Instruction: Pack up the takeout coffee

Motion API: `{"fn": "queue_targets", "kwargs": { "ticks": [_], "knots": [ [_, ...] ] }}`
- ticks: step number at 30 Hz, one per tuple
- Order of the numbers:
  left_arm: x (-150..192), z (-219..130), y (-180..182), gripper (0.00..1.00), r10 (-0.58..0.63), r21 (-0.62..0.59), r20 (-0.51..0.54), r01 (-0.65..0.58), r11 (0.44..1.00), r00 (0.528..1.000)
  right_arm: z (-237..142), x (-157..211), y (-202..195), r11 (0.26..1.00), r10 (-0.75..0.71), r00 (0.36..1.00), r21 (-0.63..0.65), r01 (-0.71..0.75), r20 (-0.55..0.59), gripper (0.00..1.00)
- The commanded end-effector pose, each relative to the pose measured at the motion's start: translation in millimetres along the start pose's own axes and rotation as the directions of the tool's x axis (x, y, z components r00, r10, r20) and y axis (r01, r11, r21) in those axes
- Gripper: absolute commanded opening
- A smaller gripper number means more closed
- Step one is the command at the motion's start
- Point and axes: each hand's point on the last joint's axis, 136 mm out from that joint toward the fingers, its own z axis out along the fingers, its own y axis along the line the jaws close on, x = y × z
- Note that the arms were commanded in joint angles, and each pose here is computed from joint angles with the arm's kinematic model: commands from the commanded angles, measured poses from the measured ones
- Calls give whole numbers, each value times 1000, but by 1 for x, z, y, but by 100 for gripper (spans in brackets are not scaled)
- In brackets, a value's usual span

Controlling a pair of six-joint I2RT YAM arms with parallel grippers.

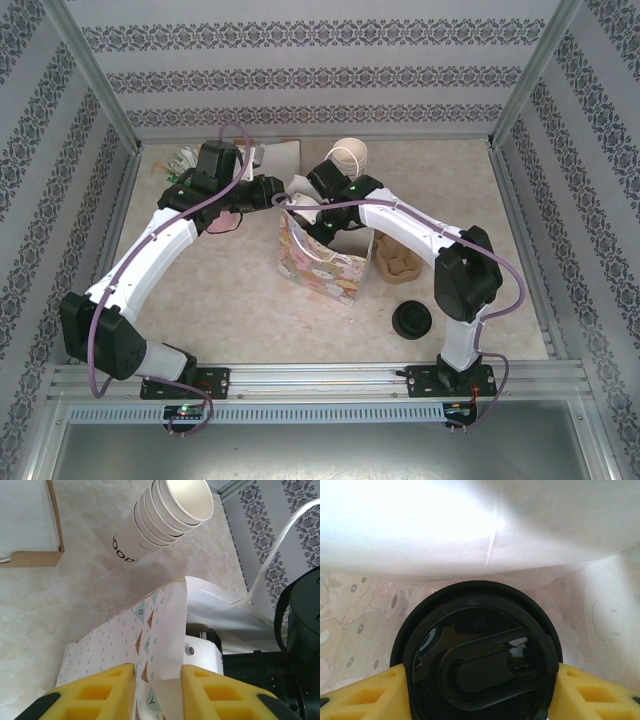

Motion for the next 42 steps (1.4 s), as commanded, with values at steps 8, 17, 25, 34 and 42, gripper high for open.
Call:
{"fn": "queue_targets", "kwargs": {
  "ticks": [8, 17, 25, 34, 42],
  "knots": [
    [11, -2, 4, 31, 0, -30, -12, 0, 1000, 1000, 18, 29, 15, 995, 75, 993, -59, -80, -92, 48],
    [14, -4, 6, 31, 0, -36, -13, -1, 999, 1000, -24, -15, 15, 995, 96, 991, -46, -92, 89, 48],
    [15, -4, 5, 31, 2, -35, -10, -2, 999, 1000, -32, -17, 22, 994, 99, 990, -61, -93, 103, 48],
    [13, -6, 4, 32, 8, -36, 6, -8, 999, 1000, 4, 26, 31, 997, 58, 992, -42, -63, -111, 47],
    [12, -12, 0, 34, 15, -33, 24, -14, 999, 1000, 26, 49, 33, 998, 43, 976, -25, -50, -214, 47]
  ]
}}
